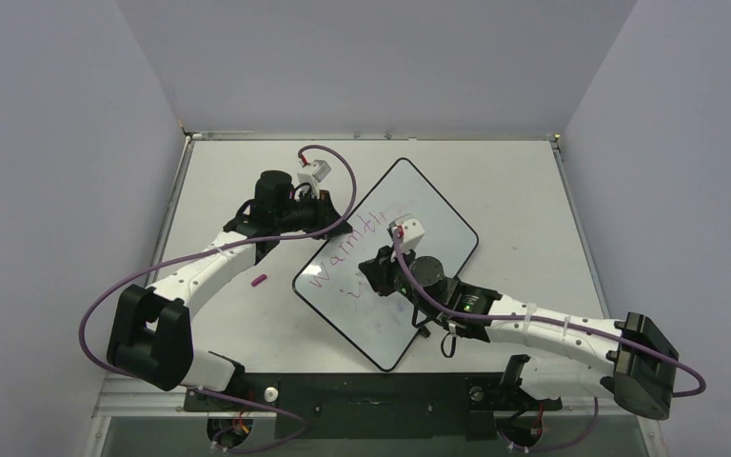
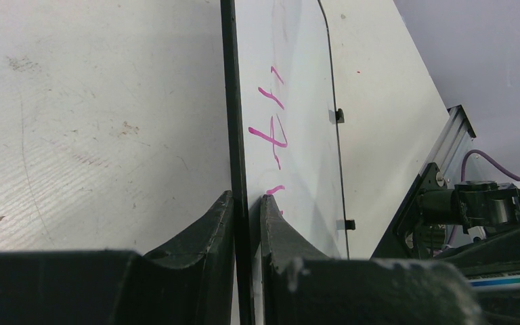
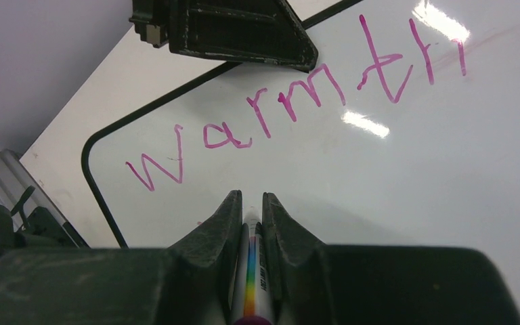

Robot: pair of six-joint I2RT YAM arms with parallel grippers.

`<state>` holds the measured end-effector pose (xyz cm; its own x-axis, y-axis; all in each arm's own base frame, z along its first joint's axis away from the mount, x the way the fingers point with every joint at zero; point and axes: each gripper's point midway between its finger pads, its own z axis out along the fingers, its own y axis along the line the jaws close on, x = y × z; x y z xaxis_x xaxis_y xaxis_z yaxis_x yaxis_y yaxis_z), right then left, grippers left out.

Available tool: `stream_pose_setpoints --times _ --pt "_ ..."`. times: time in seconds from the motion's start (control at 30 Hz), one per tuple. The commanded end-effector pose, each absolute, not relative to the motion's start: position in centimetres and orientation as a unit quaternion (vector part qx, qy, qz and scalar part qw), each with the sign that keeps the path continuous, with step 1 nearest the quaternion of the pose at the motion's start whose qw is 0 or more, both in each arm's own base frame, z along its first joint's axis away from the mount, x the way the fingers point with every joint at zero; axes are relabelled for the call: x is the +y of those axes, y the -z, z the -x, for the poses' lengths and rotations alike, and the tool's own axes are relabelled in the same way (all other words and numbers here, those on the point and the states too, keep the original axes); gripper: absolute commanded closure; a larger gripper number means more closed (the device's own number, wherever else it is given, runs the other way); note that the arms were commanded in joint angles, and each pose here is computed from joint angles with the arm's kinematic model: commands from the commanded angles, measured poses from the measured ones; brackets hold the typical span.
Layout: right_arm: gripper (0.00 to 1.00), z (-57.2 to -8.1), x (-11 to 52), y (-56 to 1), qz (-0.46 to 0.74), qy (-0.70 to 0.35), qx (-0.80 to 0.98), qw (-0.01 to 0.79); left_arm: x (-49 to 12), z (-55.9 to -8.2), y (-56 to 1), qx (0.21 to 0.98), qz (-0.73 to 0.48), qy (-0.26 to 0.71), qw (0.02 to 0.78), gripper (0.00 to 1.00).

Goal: Write a sentence on the whiteboard

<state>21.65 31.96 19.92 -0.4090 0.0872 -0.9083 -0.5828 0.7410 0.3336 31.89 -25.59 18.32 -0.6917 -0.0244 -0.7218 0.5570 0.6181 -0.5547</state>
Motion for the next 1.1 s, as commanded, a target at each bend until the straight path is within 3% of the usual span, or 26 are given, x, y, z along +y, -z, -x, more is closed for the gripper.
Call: stream_pose_setpoints --times 0.0,0.63,1.07 --pt "1.00 -22.4 31.8 -19.2 0.146 -0.319 0.777 0.523 -24.4 -33.7 -19.5 0.810 -0.180 0.368 0.420 1.00" --pt "1.00 -20.9 28.2 -13.4 0.136 -0.278 0.815 0.491 -24.4 -33.7 -19.7 0.809 -0.180 0.368 0.422 1.00" --pt "1.00 -22.0 30.3 -16.5 0.143 -0.295 0.797 0.508 -24.4 -33.6 -19.8 0.808 -0.180 0.369 0.423 1.00"
